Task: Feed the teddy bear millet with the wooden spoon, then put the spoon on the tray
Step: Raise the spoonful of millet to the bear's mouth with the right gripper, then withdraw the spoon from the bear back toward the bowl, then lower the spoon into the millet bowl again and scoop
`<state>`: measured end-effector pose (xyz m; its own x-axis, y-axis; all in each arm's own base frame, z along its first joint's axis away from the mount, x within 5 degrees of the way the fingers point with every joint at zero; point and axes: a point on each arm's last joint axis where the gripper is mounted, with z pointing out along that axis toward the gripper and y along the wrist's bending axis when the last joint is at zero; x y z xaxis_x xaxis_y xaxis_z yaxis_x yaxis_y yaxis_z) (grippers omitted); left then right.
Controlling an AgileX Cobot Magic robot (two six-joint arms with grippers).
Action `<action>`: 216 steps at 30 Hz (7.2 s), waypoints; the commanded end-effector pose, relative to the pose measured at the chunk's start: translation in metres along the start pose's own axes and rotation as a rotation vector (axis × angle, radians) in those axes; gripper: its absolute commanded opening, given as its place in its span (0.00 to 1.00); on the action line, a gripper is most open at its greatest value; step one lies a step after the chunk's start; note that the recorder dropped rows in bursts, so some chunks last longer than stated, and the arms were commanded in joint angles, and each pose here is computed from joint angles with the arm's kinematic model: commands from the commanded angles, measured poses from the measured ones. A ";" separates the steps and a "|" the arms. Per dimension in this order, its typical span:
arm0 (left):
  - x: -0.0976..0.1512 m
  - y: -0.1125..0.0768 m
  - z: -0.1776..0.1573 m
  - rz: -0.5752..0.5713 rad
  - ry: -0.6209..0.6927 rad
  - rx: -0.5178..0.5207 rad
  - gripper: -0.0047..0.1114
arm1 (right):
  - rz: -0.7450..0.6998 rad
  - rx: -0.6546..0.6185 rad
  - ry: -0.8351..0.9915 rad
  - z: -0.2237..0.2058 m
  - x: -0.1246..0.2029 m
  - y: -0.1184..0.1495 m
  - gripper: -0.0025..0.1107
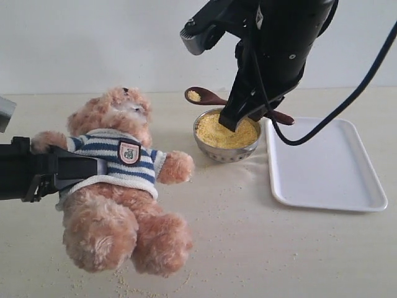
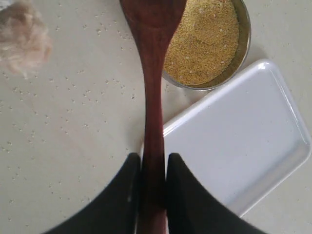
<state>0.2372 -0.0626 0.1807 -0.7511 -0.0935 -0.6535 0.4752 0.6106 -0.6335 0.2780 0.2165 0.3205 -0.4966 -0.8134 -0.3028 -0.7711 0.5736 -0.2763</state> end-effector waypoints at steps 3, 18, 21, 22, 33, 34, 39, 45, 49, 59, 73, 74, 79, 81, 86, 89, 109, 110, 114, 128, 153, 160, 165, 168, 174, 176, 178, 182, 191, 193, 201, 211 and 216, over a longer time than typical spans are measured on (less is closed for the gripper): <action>0.010 0.019 0.013 -0.064 0.016 0.004 0.08 | -0.027 -0.009 -0.010 -0.004 0.001 0.000 0.02; -0.004 0.022 0.022 -0.061 -0.008 0.106 0.08 | -0.188 -0.022 -0.100 -0.008 -0.018 0.038 0.02; -0.004 0.022 0.022 -0.061 -0.008 0.106 0.08 | -0.193 -0.007 -0.101 -0.008 -0.018 0.037 0.02; -0.004 0.022 0.022 -0.061 -0.008 0.106 0.08 | -0.194 -0.004 -0.105 -0.008 -0.018 0.036 0.02; -0.004 0.021 0.022 -0.062 -0.008 0.108 0.08 | -0.233 0.015 -0.100 0.011 -0.026 0.040 0.02; -0.004 0.021 0.022 -0.062 -0.008 0.108 0.08 | -0.244 0.023 -0.098 0.013 -0.027 0.041 0.02; -0.004 0.021 0.022 -0.062 -0.008 0.108 0.08 | -0.249 0.022 -0.093 0.020 -0.029 0.043 0.02; -0.004 0.021 0.022 -0.062 -0.008 0.108 0.08 | -0.259 0.026 -0.116 0.020 -0.031 0.042 0.02; -0.004 0.021 0.022 -0.062 -0.008 0.108 0.08 | -0.280 0.036 -0.149 0.019 -0.035 0.042 0.02; -0.005 0.020 0.022 -0.063 -0.011 0.125 0.08 | -0.472 0.142 -0.097 0.028 -0.040 0.059 0.02; -0.005 0.019 0.021 -0.063 -0.014 0.137 0.08 | -0.704 0.443 -0.058 0.013 -0.050 0.074 0.02; -0.005 0.019 0.021 -0.063 -0.014 0.137 0.08 | -0.730 0.461 -0.053 0.012 -0.051 0.075 0.02; -0.005 0.019 0.021 -0.063 -0.014 0.137 0.08 | -0.825 0.542 -0.023 0.009 -0.054 0.082 0.02; -0.005 0.019 0.021 -0.063 -0.014 0.137 0.08 | -0.856 0.557 0.000 0.012 -0.054 0.085 0.02; -0.005 0.019 0.021 -0.063 -0.014 0.137 0.08 | -1.012 0.589 0.080 0.023 -0.046 0.103 0.02; -0.005 0.019 0.021 -0.063 -0.014 0.137 0.08 | -1.063 0.756 0.131 0.033 -0.038 0.101 0.02; -0.005 0.019 0.021 -0.063 -0.014 0.139 0.08 | -0.938 0.876 -0.013 0.021 -0.045 0.118 0.02; -0.005 0.019 0.021 -0.063 -0.014 0.139 0.08 | -0.931 0.874 -0.003 0.021 -0.044 0.117 0.02; -0.005 0.019 0.021 -0.063 -0.014 0.139 0.08 | -0.900 0.881 0.000 0.019 -0.043 0.116 0.02; -0.005 0.017 0.021 -0.044 -0.020 0.161 0.08 | -0.127 0.506 -0.162 -0.032 0.008 0.000 0.02; -0.005 0.016 0.021 -0.044 -0.021 0.167 0.08 | 0.063 0.032 0.038 -0.005 -0.003 -0.047 0.02; -0.006 0.013 0.020 -0.044 -0.028 0.202 0.08 | 0.062 0.026 0.060 0.006 -0.004 -0.052 0.02; -0.006 0.013 0.020 -0.044 -0.028 0.204 0.08 | 0.044 0.040 0.103 0.022 -0.005 -0.053 0.02; -0.006 0.013 0.020 -0.044 -0.028 0.204 0.08 | 0.020 0.078 0.144 0.033 -0.005 -0.057 0.02; -0.006 0.013 0.020 -0.039 -0.029 0.204 0.08 | -0.017 0.109 0.175 0.041 -0.005 -0.059 0.02; -0.006 0.013 0.020 -0.032 -0.030 0.204 0.08 | -0.032 0.125 0.184 0.041 -0.004 -0.061 0.02; -0.006 0.014 0.020 -0.032 -0.027 0.193 0.08 | -0.049 0.156 0.204 0.045 -0.004 -0.064 0.02; -0.006 0.015 0.021 -0.032 -0.024 0.177 0.08 | -0.079 0.167 0.247 0.061 -0.005 -0.063 0.02; -0.006 0.015 0.021 -0.032 -0.024 0.177 0.08 | -0.296 0.321 0.355 0.096 -0.022 -0.040 0.02; -0.006 0.015 0.021 -0.032 -0.024 0.177 0.08 | -0.331 0.335 0.378 0.106 -0.024 -0.036 0.02; -0.006 0.015 0.021 -0.036 -0.024 0.177 0.08 | -0.386 0.451 0.438 0.126 -0.025 -0.039 0.02; -0.006 0.015 0.021 -0.036 -0.024 0.177 0.08 | -0.425 0.493 0.464 0.134 -0.026 -0.041 0.02; -0.006 0.015 0.021 -0.036 -0.023 0.175 0.08 | -0.461 0.476 0.492 0.146 -0.024 -0.038 0.02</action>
<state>0.2568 -0.0693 0.1626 -0.7674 -0.1096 -0.6318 0.5192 0.4719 -0.7125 0.3757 0.2280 0.2087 -0.3846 -0.8654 0.3212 -0.7401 0.0811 -0.6676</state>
